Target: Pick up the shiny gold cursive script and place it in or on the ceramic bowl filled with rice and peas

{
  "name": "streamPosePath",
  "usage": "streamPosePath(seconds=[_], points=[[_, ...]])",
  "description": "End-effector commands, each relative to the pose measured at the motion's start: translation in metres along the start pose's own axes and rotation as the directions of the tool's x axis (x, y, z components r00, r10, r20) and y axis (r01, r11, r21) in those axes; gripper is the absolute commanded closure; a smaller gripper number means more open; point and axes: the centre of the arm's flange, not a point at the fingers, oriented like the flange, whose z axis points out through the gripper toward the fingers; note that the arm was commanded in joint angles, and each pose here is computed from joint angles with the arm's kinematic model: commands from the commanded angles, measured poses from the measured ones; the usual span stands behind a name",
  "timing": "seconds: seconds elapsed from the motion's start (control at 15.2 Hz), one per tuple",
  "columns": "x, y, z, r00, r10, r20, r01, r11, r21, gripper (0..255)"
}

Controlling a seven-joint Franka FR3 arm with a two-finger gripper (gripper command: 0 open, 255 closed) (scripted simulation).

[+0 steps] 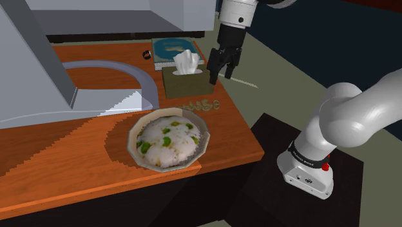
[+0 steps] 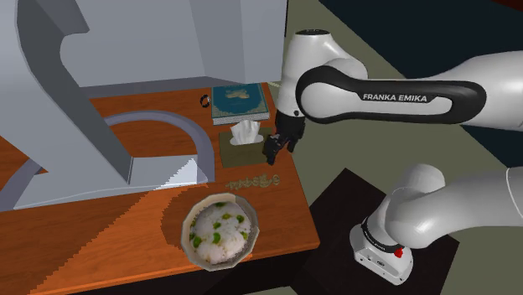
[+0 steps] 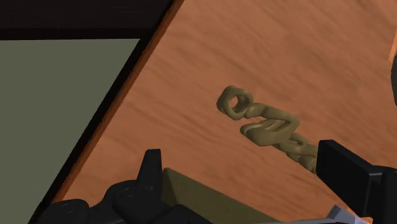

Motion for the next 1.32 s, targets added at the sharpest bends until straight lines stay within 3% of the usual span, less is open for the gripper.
streamPosePath(seconds=[0.0, 0.2, 0.73, 1.25], points=[[0.009, -0.016, 0.017, 1.0, -0.02, 0.003, 0.02, 1.0, 0.02, 0], [0.018, -0.04, 0.044, 0.999, -0.051, 0.01, 0.051, 0.998, 0.047, 0], [0.018, -0.043, 0.085, 0.999, -0.052, 0.01, 0.052, 0.997, 0.048, 0], [0.018, -0.043, 0.085, 0.999, -0.052, 0.01, 0.052, 0.997, 0.048, 0]])
